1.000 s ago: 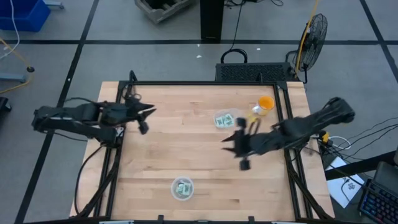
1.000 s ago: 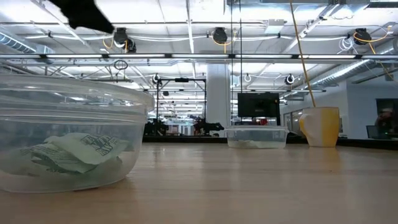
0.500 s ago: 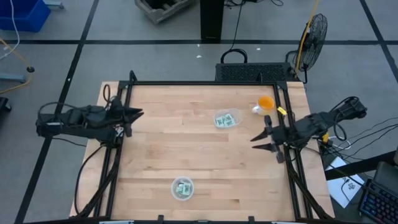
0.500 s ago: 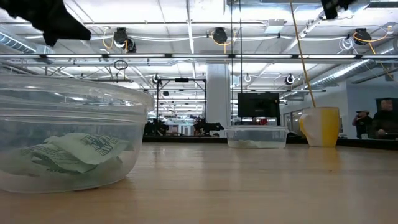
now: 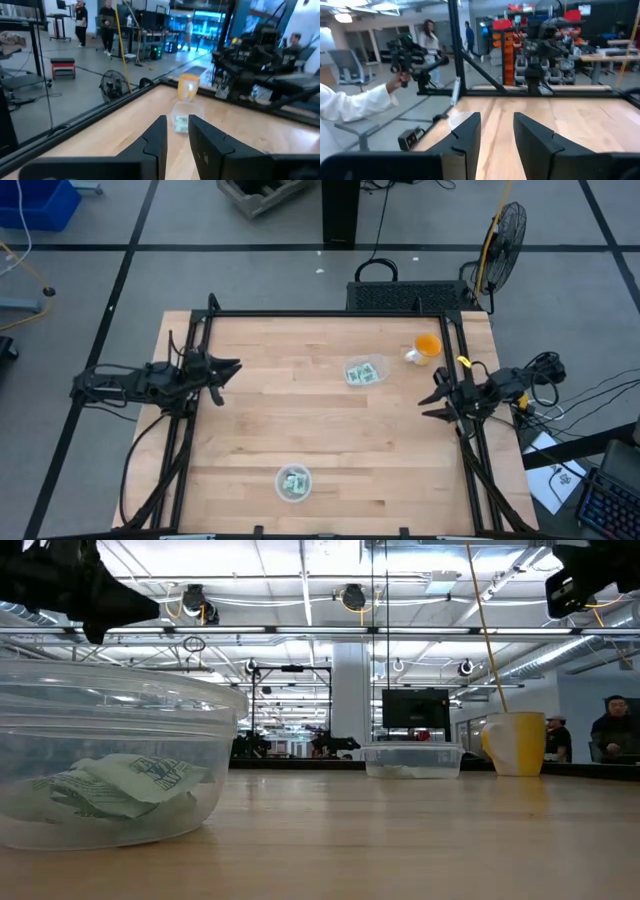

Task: Pick and place Stevia / Truvia into bins
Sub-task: Return to Home Position

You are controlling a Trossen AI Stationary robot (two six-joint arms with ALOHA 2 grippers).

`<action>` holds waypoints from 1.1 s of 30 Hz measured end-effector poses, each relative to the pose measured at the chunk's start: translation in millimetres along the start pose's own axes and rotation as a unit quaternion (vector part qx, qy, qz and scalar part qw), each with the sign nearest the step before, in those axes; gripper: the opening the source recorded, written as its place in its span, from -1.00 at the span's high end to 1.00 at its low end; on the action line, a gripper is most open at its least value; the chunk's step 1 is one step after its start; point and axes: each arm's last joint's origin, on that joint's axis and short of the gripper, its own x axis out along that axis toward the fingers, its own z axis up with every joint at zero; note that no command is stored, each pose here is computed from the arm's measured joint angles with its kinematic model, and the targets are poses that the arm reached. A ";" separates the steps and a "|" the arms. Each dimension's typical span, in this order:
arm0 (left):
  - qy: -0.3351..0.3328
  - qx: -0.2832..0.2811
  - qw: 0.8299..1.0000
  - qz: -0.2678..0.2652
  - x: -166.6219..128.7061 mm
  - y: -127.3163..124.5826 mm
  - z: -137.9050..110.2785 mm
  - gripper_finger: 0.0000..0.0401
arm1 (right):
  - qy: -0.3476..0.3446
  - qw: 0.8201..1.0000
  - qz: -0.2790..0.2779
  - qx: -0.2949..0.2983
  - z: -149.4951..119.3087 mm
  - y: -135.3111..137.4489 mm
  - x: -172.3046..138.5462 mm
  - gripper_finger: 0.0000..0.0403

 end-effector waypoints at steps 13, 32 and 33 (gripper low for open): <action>-0.057 0.007 0.997 -0.045 -11.4 2.4 7.3 0.57 | -0.017 1.000 0.005 -0.002 -4.2 0.2 2.6 0.45; -0.058 -0.014 0.996 -0.062 7.3 -0.3 -43.4 0.57 | -0.106 0.994 0.012 0.014 -32.8 -0.5 14.8 0.45; -0.051 -0.006 0.997 -0.060 7.5 -0.2 -44.9 0.57 | -0.108 0.994 0.013 0.015 -32.4 -0.5 14.8 0.45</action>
